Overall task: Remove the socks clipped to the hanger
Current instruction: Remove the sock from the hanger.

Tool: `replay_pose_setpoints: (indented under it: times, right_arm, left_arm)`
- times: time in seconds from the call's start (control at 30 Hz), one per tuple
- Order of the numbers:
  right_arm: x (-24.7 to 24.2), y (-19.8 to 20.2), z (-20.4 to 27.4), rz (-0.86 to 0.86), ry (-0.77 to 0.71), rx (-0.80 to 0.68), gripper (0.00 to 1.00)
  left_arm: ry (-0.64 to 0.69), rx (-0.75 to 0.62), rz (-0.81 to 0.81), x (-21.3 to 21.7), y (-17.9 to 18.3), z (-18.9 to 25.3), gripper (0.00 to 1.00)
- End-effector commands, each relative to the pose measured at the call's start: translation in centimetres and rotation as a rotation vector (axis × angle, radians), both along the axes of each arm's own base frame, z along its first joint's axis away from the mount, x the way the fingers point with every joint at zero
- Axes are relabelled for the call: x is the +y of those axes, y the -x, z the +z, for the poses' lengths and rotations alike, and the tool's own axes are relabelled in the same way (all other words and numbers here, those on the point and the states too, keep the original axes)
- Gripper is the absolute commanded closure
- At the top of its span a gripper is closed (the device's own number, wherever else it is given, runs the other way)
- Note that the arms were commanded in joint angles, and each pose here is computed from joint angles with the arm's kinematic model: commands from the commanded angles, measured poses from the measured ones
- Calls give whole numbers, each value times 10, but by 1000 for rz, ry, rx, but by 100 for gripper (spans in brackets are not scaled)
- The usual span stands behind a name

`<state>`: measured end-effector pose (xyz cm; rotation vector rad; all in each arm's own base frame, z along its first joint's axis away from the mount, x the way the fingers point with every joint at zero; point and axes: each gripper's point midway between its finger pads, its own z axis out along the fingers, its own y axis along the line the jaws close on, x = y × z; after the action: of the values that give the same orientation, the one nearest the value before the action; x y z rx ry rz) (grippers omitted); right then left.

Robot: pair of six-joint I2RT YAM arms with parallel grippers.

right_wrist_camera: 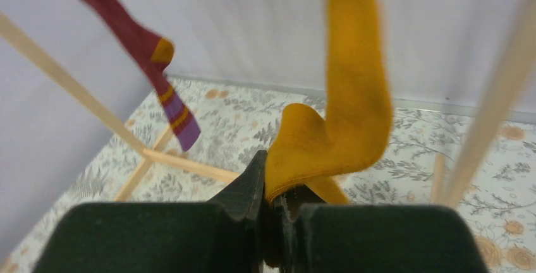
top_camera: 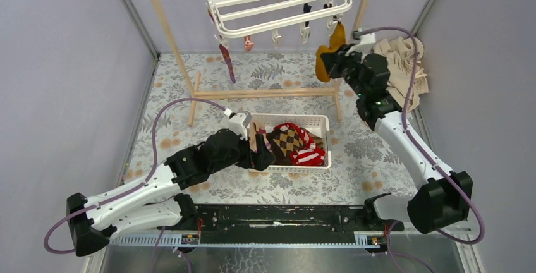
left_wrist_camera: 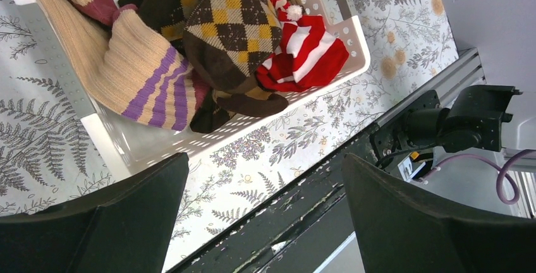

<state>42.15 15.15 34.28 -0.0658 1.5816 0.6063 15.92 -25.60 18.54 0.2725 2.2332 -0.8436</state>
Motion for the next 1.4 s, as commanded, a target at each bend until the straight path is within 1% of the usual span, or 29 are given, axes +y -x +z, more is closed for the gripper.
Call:
replay_pose_setpoints:
  times: [0.0, 0.23, 0.4, 0.53, 0.57, 0.7, 0.83, 1.1, 1.23, 1.37]
  right_arm:
    - [23, 19, 25, -34, 248, -84, 92]
    - [72, 39, 37, -34, 455, -138, 92]
    - [125, 59, 41, -10, 622, -188, 93]
    - [165, 69, 42, 28, 675, -219, 94]
    - [173, 72, 34, 51, 708, -206, 94]
    - [213, 78, 33, 111, 735, -221, 94]
    - [251, 75, 26, 172, 763, -216, 94]
    - [321, 69, 31, 265, 767, -232, 94]
    - [344, 69, 31, 284, 766, -246, 94]
    - [354, 69, 24, 291, 759, -248, 95]
  left_arm:
    - [46, -27, 23, -2, -3, 15, 1]
    - [65, -33, 26, 1, 1, 17, 1]
    - [73, -29, 30, 5, 5, 14, 1]
    - [81, -32, 37, 8, 6, 13, 1]
    - [84, -33, 38, 8, 6, 13, 1]
    - [91, -38, 45, 13, 8, 12, 1]
    - [100, -41, 50, 18, 11, 11, 1]
    - [109, -39, 75, 33, 16, 6, 1]
    - [117, -40, 81, 37, 18, 6, 1]
    - [121, -37, 81, 38, 20, 4, 2]
